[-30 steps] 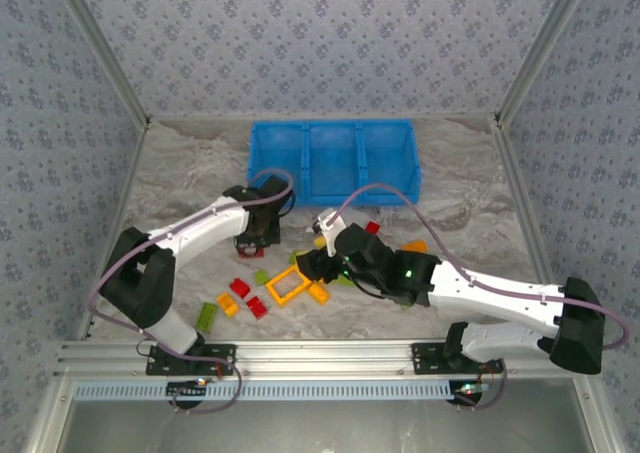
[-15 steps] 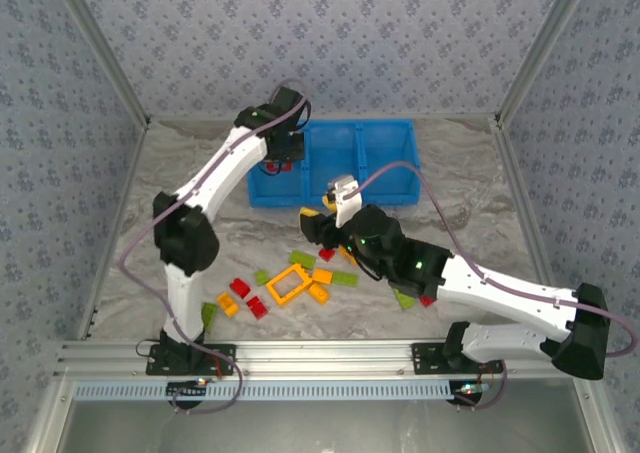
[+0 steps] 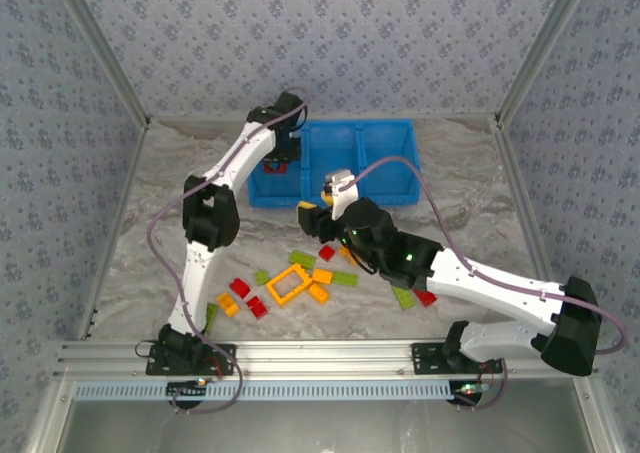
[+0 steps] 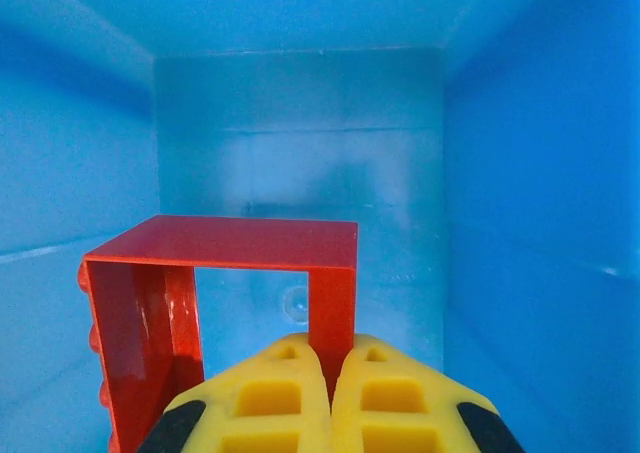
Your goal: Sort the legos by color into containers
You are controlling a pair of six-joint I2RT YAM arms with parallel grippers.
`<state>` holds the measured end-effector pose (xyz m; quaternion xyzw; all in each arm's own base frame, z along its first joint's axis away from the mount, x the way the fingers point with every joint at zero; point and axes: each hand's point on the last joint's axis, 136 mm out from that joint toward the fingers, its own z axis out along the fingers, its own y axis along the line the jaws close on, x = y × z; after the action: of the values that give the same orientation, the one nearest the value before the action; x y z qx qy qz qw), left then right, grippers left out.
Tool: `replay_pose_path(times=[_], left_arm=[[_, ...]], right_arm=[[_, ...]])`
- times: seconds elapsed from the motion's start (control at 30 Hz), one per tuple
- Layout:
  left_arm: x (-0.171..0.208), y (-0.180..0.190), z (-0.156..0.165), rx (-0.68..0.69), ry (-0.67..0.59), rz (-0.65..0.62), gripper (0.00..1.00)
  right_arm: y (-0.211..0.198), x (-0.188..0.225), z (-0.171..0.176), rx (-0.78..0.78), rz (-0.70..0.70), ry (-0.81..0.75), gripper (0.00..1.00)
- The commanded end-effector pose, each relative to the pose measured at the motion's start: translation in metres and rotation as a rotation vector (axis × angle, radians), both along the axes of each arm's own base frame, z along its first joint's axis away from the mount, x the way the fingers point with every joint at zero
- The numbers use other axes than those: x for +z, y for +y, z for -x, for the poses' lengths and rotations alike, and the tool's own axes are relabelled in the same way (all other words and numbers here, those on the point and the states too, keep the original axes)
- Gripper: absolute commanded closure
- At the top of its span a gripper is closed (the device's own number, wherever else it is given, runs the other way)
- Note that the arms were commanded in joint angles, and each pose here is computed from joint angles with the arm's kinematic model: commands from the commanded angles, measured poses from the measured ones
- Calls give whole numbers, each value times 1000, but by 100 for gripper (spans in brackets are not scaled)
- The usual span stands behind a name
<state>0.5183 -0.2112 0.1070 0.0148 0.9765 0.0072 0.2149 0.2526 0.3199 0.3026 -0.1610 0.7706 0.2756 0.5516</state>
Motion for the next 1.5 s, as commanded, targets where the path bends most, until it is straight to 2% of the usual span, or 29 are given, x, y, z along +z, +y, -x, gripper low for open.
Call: replay_pose_path(times=[0.0,0.47,0.5,0.57,0.67,0.8,0.9,1.0,1.1,1.23,1.37,1.47], left_arm=[[2,4,-15,-10,-40,-30,100],[-22,10,-39,-11,-77,-101,100],[-22,10,-39,-13,-76,-100,96],[-23,9,-38,-17,-67,-92,79],[-18,8,-34,-12,-61,-84,66],[2,5,-29,-6,-80,-61,61],[29,0,-23,-3,-113,-40,61],[71,-2,-11,22,-168,-20,57],[118,-4,13,51,-235,30,51],[167,-18,74,16,-309,168,44],[180,-50,163,-151,-314,308,36],[165,-65,228,-247,-253,426,36]], right_arm=[[1,4,1,4,-33,18,42],[-14,-21,10,-7,-22,90,41],[-16,-23,11,-13,-21,97,41],[-23,-29,12,-37,-11,115,41],[-35,-39,13,-74,20,146,41],[-54,-52,16,-133,72,192,41],[-84,-67,17,-252,143,266,40],[-138,-100,26,-466,252,469,40],[-166,-138,49,-534,360,673,42],[-173,-184,80,-524,437,858,43],[-179,-218,95,-532,488,947,38],[-186,-235,99,-561,520,975,37]])
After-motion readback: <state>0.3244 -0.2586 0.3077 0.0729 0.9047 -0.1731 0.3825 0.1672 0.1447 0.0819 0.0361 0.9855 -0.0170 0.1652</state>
